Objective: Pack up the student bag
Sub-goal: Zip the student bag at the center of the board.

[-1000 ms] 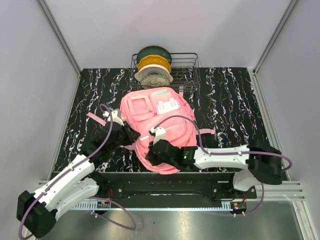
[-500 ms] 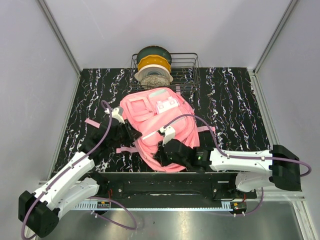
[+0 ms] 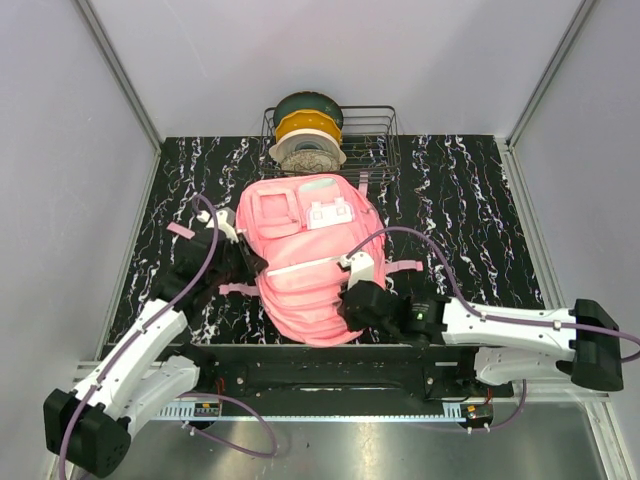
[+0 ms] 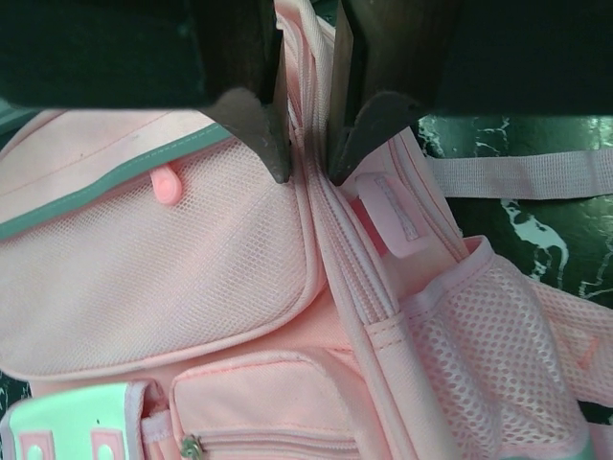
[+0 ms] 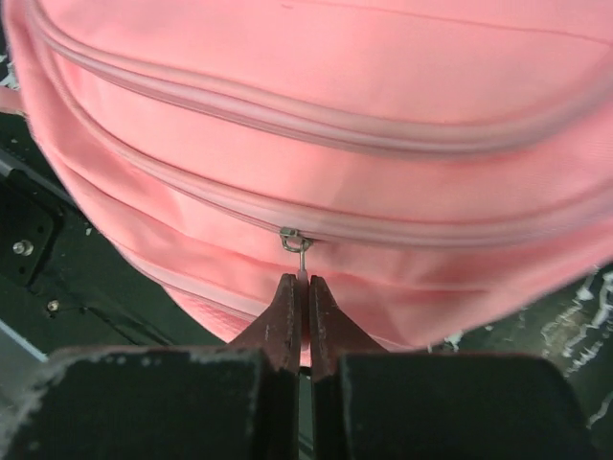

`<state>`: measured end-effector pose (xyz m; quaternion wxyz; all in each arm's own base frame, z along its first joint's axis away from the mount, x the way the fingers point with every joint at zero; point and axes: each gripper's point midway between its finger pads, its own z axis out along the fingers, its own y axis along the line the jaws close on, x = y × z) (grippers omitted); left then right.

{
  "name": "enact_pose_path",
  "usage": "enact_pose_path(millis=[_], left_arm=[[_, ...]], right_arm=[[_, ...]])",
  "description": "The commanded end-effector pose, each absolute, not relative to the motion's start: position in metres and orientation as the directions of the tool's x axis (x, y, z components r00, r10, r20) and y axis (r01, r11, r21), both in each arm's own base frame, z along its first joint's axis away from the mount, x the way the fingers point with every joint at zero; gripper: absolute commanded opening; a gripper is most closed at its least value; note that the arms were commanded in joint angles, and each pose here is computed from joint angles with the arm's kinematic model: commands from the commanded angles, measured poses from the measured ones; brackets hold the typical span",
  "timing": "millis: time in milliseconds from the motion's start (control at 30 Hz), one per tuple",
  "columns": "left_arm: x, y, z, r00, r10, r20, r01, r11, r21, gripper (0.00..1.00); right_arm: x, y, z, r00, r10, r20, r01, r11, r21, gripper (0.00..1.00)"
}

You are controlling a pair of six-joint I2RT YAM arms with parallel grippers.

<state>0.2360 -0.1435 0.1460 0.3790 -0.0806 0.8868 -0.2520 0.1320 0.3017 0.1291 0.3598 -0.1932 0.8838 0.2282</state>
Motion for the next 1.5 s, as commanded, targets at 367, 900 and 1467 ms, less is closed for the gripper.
enact_pose_path(millis=[367, 900, 1467], left_arm=[[0.243, -0.135, 0.213, -0.594, -0.389, -0.704, 0.162, 0.8, -0.578, 0.98], [0.163, -0.132, 0.149, -0.641, -0.63, -0.437, -0.099, 0.633, -0.768, 0.94], [0.183, -0.153, 0.131, -0.602, -0.601, -0.526, -0.09, 0.705, -0.703, 0.0]], right_arm=[[0.152, 0.281, 0.134, -0.629, -0.117, -0.768, -0.454, 0.858, 0.242, 0.0], [0.162, 0.3, 0.146, -0.63, -0.045, -0.776, -0.419, 0.86, 0.291, 0.0], [0.17, 0.295, 0.153, -0.616, -0.041, -0.786, -0.426, 0.857, 0.289, 0.0]])
